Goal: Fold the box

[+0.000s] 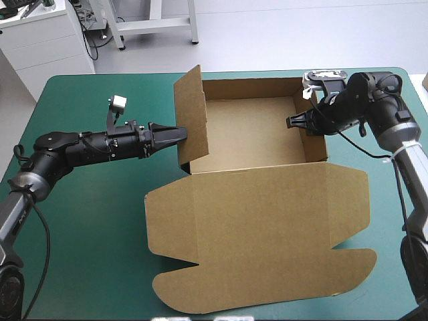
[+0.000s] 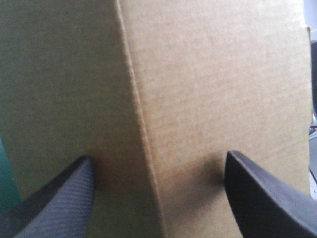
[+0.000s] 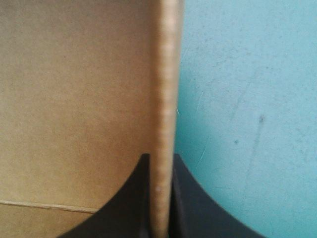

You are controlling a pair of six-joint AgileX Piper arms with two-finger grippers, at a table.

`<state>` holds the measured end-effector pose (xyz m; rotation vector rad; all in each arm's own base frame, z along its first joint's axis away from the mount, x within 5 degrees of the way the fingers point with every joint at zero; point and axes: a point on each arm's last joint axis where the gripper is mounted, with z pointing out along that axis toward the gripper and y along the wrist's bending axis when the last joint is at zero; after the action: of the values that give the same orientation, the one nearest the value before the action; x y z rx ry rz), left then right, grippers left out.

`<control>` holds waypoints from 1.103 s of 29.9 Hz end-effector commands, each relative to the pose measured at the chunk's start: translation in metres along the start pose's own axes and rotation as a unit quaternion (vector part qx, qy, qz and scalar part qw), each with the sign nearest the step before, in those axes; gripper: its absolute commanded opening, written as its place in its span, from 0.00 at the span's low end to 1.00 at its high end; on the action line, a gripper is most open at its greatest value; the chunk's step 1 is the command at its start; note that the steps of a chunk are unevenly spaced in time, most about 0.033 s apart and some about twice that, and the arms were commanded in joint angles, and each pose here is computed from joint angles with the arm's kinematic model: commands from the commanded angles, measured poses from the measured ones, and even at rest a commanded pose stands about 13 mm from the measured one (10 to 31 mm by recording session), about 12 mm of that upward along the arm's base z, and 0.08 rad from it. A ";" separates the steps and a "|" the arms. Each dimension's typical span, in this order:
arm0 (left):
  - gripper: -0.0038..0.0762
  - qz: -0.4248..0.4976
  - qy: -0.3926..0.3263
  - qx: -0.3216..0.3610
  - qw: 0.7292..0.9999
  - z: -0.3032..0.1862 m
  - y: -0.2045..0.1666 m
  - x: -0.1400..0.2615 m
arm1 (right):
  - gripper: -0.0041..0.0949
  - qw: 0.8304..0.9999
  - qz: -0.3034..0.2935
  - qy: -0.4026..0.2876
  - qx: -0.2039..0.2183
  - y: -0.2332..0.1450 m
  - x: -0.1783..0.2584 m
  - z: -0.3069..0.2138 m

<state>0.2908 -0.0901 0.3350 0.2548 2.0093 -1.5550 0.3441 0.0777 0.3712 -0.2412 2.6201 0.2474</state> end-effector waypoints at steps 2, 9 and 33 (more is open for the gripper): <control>0.70 0.024 0.000 0.079 0.997 -0.006 -0.035 -0.003 | 0.02 0.998 -0.004 -0.056 -0.005 0.014 -0.005 -0.026; 0.70 0.000 -0.005 0.085 0.996 -0.006 -0.036 -0.005 | 0.02 0.997 -0.006 -0.077 -0.001 0.034 -0.007 -0.025; 0.70 0.018 -0.058 -0.253 0.966 -0.012 -0.050 0.013 | 0.02 0.993 -0.026 -0.117 0.010 0.089 0.000 -0.030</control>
<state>0.2571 -0.0964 0.3519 0.0712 2.2735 -0.9769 0.3229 0.1572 0.3750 -0.2931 2.5144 0.1122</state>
